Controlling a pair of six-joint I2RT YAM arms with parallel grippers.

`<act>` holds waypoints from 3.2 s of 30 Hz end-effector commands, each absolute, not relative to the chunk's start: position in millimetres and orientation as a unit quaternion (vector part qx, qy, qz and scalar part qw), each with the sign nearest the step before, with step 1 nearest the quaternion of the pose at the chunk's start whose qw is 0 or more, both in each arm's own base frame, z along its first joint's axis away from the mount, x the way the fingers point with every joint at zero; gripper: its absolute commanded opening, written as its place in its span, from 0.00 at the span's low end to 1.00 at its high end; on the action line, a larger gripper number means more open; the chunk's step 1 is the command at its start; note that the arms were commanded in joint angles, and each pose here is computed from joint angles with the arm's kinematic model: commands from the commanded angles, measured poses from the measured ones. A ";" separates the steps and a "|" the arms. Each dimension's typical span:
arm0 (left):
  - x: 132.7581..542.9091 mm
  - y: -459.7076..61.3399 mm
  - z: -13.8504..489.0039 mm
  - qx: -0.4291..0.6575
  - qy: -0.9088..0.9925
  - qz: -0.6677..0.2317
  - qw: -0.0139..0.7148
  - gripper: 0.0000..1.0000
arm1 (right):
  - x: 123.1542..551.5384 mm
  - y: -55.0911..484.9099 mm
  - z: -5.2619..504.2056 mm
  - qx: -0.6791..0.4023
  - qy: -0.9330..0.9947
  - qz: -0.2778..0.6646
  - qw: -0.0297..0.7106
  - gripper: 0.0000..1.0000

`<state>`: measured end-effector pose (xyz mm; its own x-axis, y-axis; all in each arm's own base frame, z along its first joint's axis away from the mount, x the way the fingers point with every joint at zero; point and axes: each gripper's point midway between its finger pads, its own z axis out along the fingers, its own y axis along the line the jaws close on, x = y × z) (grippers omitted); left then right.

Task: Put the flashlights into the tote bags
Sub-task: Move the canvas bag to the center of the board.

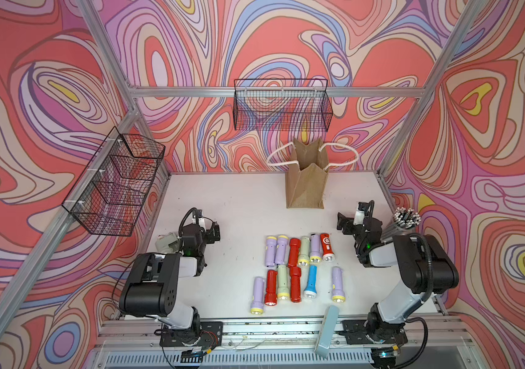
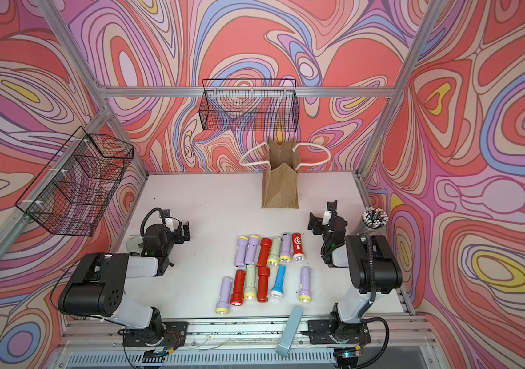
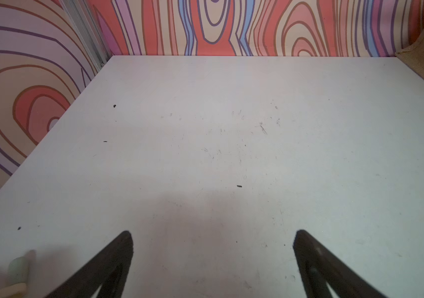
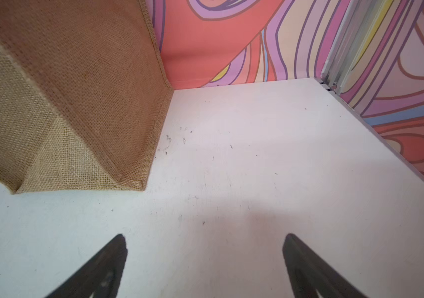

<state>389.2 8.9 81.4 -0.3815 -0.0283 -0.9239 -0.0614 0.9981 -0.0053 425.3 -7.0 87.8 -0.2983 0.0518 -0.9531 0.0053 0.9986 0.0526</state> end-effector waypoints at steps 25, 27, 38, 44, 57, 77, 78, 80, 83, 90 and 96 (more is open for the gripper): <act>394.9 7.0 87.9 -0.019 0.826 0.016 0.564 1.00 | 429.0 -5.5 88.9 0.007 0.805 0.016 0.593 0.98; 394.6 6.9 87.6 -0.019 0.826 0.015 0.563 1.00 | 429.0 -5.6 88.9 0.007 0.805 0.016 0.593 0.98; 394.8 7.2 87.9 -0.019 0.825 0.016 0.564 1.00 | 429.0 -5.5 88.8 0.007 0.805 0.016 0.593 0.98; 394.1 7.2 87.1 -0.019 0.826 0.016 0.563 1.00 | 428.9 -5.7 88.9 0.008 0.805 0.016 0.593 0.98; 394.1 8.5 88.8 -0.023 0.825 0.018 0.564 1.00 | 428.8 -13.7 91.6 0.029 0.804 0.001 0.594 0.98; 402.6 16.1 186.0 -0.116 0.861 -0.007 0.495 0.92 | 443.6 -35.2 186.6 0.126 0.843 -0.014 0.523 0.94; 403.1 15.6 189.5 -0.121 0.864 -0.011 0.489 0.91 | 444.8 -33.2 192.0 0.127 0.846 -0.008 0.517 0.94; 403.5 14.1 191.7 -0.127 0.870 -0.017 0.475 0.87 | 447.4 -27.3 200.0 0.119 0.857 0.006 0.501 0.90; 403.4 11.7 193.1 -0.135 0.881 -0.024 0.453 0.84 | 454.7 -14.0 216.7 0.106 0.862 0.042 0.493 0.85; 407.1 6.1 201.6 -0.151 0.885 -0.047 0.439 0.82 | 468.6 11.5 271.6 0.110 0.833 0.138 0.523 0.79; 407.1 1.3 204.3 -0.149 0.895 -0.055 0.416 0.81 | 485.9 27.7 292.8 0.120 0.825 0.196 0.516 0.75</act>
<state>410.6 7.0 204.9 -0.5706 -0.2939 -0.7668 -0.2190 0.9544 -0.2029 480.4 12.3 296.2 -0.3845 0.3472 -0.8553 0.0200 0.9295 0.3683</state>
